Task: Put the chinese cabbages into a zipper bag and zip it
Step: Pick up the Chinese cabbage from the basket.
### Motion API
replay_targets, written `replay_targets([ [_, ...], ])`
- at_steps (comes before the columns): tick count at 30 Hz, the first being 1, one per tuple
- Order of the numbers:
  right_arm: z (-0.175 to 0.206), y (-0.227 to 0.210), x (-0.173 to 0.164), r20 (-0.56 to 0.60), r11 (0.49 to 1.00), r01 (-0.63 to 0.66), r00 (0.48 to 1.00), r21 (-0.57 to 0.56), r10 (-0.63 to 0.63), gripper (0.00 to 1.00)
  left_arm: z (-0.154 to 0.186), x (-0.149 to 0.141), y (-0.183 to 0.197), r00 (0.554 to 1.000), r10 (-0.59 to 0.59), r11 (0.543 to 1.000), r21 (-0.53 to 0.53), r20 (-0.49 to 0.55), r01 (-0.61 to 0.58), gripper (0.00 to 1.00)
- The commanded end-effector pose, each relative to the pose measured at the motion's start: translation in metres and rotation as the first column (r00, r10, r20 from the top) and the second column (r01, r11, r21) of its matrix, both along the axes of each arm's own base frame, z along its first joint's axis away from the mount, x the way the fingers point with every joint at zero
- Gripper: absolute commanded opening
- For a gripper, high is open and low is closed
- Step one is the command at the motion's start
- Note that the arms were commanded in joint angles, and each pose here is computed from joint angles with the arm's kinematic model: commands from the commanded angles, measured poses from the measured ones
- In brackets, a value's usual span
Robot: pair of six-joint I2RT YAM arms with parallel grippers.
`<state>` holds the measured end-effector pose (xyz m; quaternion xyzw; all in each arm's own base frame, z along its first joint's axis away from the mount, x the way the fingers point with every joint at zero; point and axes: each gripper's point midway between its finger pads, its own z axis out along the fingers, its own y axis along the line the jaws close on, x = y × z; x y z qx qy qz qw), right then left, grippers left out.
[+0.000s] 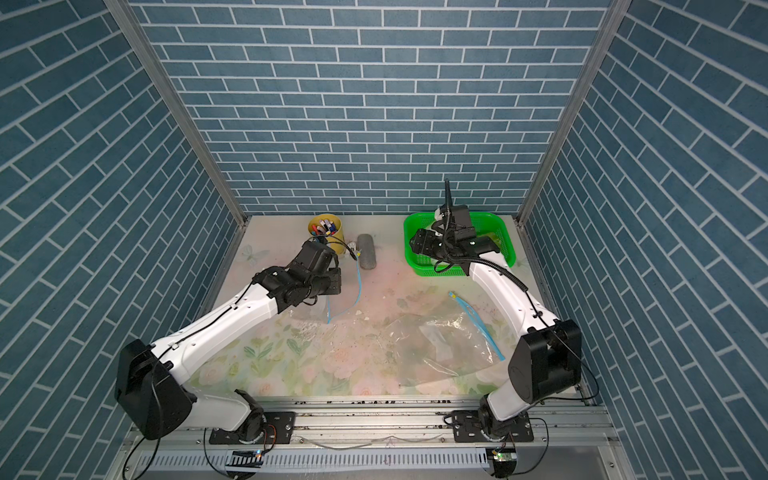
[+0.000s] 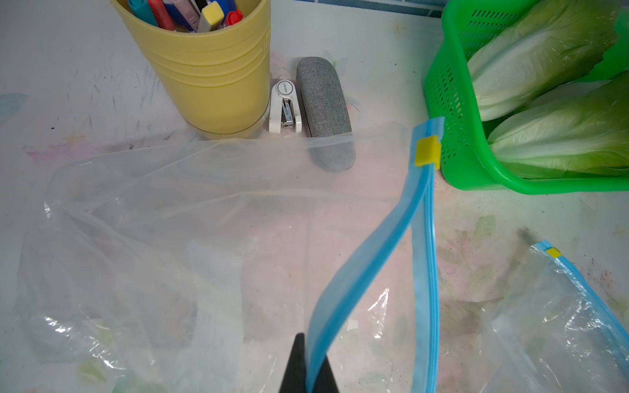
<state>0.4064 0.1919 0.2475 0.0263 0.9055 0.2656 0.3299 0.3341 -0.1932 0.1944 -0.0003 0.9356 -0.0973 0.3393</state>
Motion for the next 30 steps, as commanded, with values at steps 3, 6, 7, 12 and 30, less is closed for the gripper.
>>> replay_targets([
  [3,0.016,-0.051,0.020,0.035,0.993,0.108,0.994,-0.052,-0.106,0.81,0.000,0.004,-0.006,1.000,0.009,1.000,-0.028,-0.004,-0.009,0.00],
  [6,0.012,-0.078,0.032,0.021,0.983,0.169,0.986,-0.066,-0.168,0.82,0.000,0.004,-0.006,1.000,0.010,0.999,-0.033,0.000,-0.010,0.00],
  [7,0.010,-0.085,0.035,0.019,0.981,0.183,0.983,-0.068,-0.182,0.82,0.000,0.004,-0.006,1.000,0.011,0.999,-0.034,0.000,-0.011,0.00],
  [12,-0.007,-0.117,0.047,-0.032,0.972,0.223,0.974,-0.073,-0.225,0.86,-0.001,0.001,-0.003,1.000,0.015,0.999,-0.034,0.002,-0.014,0.00],
  [30,-0.071,-0.106,0.068,-0.158,0.998,0.064,0.986,0.030,-0.058,0.78,-0.003,-0.001,-0.001,1.000,0.022,0.999,-0.033,0.005,-0.022,0.00],
])
